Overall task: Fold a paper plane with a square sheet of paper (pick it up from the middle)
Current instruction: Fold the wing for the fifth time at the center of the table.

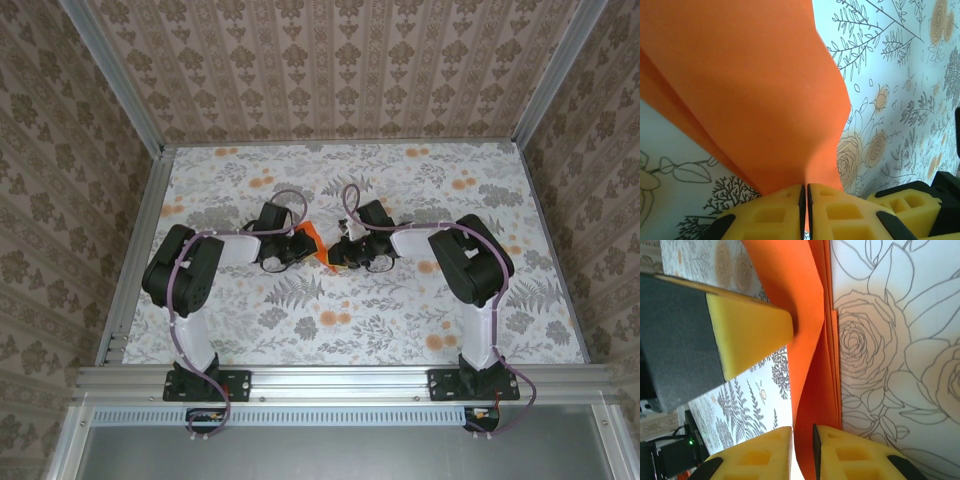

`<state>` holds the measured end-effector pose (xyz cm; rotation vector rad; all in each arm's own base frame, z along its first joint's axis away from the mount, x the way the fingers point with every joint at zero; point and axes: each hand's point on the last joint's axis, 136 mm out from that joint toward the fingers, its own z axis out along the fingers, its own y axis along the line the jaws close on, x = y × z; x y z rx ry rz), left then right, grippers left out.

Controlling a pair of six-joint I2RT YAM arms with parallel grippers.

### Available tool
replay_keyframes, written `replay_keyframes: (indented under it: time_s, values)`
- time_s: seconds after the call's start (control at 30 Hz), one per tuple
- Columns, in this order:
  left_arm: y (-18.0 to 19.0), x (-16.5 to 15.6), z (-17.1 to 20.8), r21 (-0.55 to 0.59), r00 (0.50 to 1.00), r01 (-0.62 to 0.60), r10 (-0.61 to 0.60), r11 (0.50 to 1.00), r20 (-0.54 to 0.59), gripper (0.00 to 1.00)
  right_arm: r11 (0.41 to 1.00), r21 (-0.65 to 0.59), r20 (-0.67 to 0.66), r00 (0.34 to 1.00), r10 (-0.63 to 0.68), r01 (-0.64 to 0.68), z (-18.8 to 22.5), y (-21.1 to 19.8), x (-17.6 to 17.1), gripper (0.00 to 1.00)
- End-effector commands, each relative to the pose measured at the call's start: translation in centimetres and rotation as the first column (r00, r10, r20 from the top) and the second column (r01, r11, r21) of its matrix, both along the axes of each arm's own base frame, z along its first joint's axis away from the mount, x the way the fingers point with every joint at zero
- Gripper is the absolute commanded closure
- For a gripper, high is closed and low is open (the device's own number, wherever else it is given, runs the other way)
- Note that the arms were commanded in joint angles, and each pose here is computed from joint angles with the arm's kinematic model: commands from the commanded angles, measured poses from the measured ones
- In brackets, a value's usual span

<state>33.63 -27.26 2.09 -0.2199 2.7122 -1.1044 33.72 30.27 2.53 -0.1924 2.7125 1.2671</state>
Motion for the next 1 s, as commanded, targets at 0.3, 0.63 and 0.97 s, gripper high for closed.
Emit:
replay_keyframes:
  time_s: [0.3,0.63,0.97]
  values:
    - [2.1,-1.2,-3.8,0.125,0.991,-0.042,0.057,0.991,-0.124,0.88,0.994,-0.101,-0.008,0.999,0.033,-0.033,-1.0,-1.3,-0.6,0.94]
    - [2.4,-1.2,-4.1,0.140,0.988,-0.043,0.063,0.989,-0.143,0.88,0.985,-0.169,-0.011,0.999,0.044,-0.045,-1.3,-2.3,-1.6,0.89]
    - [2.2,-1.3,-4.2,0.146,0.987,-0.027,0.050,0.989,-0.155,0.88,0.981,-0.187,0.133,0.988,0.074,-0.049,3.5,-0.9,-0.2,0.85]
